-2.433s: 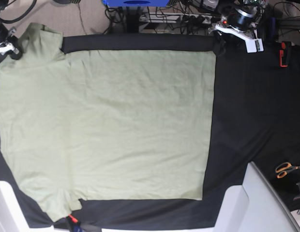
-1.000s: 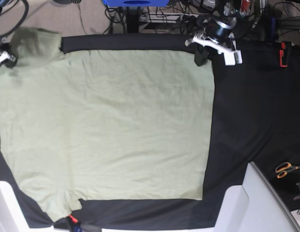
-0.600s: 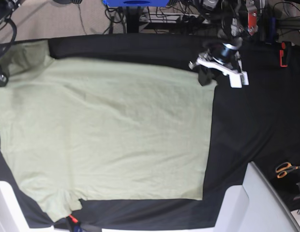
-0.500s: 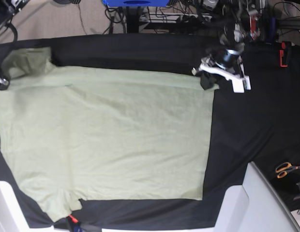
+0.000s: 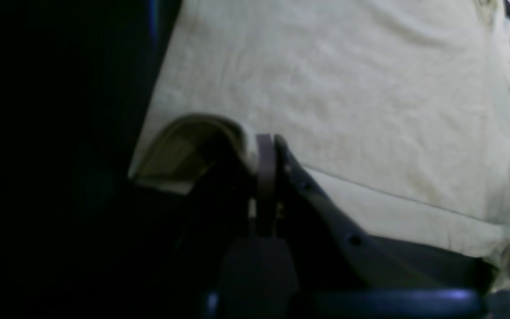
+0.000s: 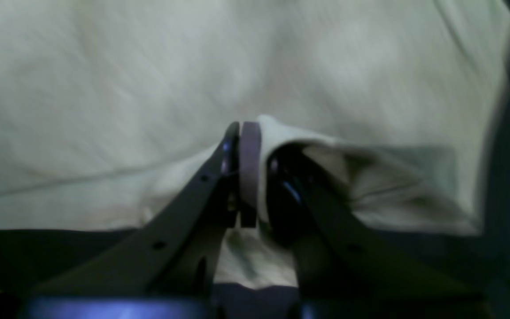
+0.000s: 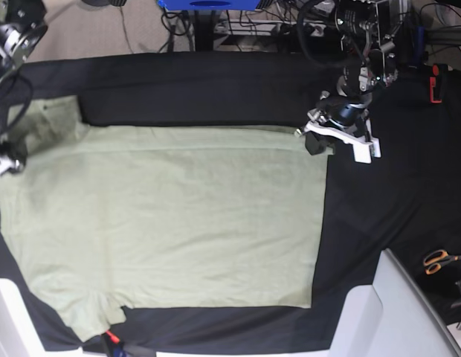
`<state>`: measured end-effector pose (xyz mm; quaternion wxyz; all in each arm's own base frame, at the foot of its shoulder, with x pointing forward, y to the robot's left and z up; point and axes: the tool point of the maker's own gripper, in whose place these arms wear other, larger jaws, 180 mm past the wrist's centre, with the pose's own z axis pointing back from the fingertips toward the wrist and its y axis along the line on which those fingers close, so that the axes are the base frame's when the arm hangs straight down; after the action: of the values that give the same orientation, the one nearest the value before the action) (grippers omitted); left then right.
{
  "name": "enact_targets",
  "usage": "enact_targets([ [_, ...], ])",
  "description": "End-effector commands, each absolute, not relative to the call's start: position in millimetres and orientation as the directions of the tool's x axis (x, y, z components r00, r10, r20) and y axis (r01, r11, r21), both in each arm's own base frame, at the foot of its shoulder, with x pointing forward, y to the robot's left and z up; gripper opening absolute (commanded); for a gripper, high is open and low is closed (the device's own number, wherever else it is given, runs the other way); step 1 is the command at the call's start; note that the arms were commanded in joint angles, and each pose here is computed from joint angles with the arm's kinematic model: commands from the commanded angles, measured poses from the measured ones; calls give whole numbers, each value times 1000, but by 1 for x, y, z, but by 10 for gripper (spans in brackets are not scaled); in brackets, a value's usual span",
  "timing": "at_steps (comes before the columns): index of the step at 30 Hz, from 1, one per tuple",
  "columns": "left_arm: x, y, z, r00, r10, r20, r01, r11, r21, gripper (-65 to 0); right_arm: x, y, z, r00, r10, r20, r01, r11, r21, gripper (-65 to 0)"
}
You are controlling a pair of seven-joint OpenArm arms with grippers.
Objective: Fold the T-shirt properly
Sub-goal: 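Lift the grasped side edge and fold it inward across the shirt body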
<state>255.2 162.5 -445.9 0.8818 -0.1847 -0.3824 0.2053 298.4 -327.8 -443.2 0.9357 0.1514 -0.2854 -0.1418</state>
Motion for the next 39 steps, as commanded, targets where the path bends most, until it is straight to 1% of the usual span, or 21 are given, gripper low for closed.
enact_targets([
  [1, 267, 165, -435, 592, 505, 628, -200, 847, -492, -650, 313, -338, -430, 767, -351, 537, 168, 918, 361, -647],
  [9, 295, 167, -432, 572, 513, 640, -192, 843, -503, -650, 337, -342, -429, 720, -393, 572, 170, 899, 403, -647],
  [16, 313, 168, -432, 566, 520, 640, -191, 838, -512, -650, 361, -333, -425, 680, -409, 609, 147, 889, 434, -647],
  [24, 336, 168, -417, 533, 523, 665, -169, 836, -523, -650, 381, -333, -414, 614, -450, 648, 146, 872, 467, -647],
  [26, 345, 168, -410, 518, 524, 676, -158, 835, -526, -650, 383, -330, -418, 606, -470, 642, 153, 861, 485, -647],
  [34, 360, 169, -418, 522, 545, 657, -179, 822, -540, -650, 394, -332, -411, 538, -503, 677, 156, 848, 506, -648],
  [37, 370, 174, -408, 472, 553, 687, -172, 822, -543, -650, 398, -335, -405, 497, -513, 700, 157, 846, 509, -648],
  [39, 374, 175, -406, 459, 555, 693, -171, 821, -544, -650, 399, -336, -404, 488, -514, 705, 157, 846, 509, -648],
])
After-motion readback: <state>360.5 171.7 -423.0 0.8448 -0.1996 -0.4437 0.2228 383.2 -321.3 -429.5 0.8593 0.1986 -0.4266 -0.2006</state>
